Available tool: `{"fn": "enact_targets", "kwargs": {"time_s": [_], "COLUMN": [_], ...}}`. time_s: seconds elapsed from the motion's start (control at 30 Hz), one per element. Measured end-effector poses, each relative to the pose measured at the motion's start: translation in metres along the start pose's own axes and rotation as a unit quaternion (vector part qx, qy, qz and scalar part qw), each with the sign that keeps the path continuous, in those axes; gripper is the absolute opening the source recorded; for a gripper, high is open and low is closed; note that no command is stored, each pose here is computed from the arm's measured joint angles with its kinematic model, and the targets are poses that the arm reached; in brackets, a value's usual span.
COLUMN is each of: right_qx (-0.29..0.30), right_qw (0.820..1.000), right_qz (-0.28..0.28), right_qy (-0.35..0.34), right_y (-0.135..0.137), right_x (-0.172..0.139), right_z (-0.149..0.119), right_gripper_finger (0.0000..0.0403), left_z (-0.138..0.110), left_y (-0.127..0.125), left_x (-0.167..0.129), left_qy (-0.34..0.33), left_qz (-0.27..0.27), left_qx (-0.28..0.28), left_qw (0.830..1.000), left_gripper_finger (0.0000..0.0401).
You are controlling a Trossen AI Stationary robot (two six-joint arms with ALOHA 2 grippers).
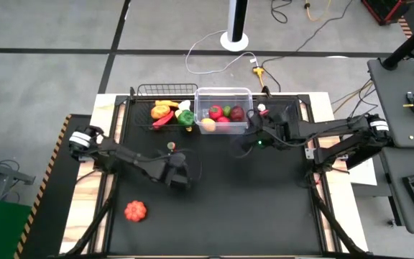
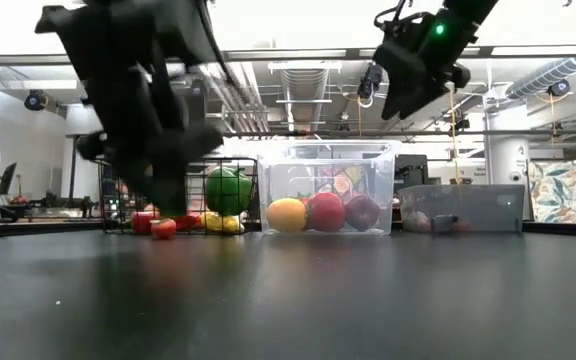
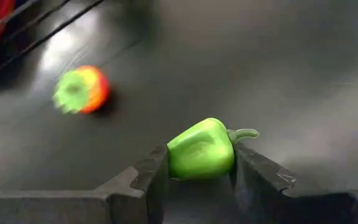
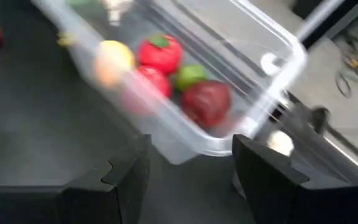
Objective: Sort produce into baskets
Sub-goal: Put the small green bell pepper into the black bin
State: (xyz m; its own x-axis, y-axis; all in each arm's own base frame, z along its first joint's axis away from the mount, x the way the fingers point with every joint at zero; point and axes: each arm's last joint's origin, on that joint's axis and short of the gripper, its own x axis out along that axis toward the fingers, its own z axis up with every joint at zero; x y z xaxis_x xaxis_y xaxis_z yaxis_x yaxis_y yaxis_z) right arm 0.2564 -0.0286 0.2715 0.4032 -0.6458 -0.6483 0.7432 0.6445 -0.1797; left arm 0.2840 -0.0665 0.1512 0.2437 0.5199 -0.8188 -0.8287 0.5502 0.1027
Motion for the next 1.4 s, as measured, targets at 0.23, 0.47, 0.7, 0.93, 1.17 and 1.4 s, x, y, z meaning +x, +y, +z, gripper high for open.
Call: {"fn": "enact_targets", "kwargs": {"time_s": [0.23,0.47,0.7,0.93,1.17,1.4], "right_qx": [-0.080,-0.166,-0.293,-0.379,-0.431,-0.455], "right_qw": [0.991,0.947,0.871,0.815,0.783,0.761], "right_qz": [0.094,0.239,0.325,0.341,0.328,0.312], "right_qy": [-0.042,-0.137,-0.223,-0.275,-0.308,-0.342], "right_y": [0.025,0.059,0.095,0.124,0.142,0.154], "right_x": [-0.022,-0.052,-0.079,-0.093,-0.087,-0.087], "right_z": [0.004,0.007,-0.009,-0.028,-0.037,-0.031], "right_gripper_finger": [0.0217,0.0217,0.0217,0.0217,0.0217,0.0217], "left_z": [0.001,0.000,-0.002,-0.004,-0.001,0.004], "left_y": [-0.022,-0.044,-0.053,-0.042,-0.026,-0.023], "left_x": [-0.053,-0.102,-0.110,-0.089,-0.077,-0.071], "left_qy": [-0.100,-0.241,-0.291,-0.330,-0.350,-0.328], "left_qz": [-0.165,-0.299,-0.391,-0.440,-0.526,-0.539], "left_qx": [0.094,0.225,0.271,0.213,0.117,0.067], "left_qw": [0.977,0.895,0.830,0.808,0.767,0.773], "left_gripper_finger": [0.0131,0.0131,0.0131,0.0131,0.0131,0.0131]}}
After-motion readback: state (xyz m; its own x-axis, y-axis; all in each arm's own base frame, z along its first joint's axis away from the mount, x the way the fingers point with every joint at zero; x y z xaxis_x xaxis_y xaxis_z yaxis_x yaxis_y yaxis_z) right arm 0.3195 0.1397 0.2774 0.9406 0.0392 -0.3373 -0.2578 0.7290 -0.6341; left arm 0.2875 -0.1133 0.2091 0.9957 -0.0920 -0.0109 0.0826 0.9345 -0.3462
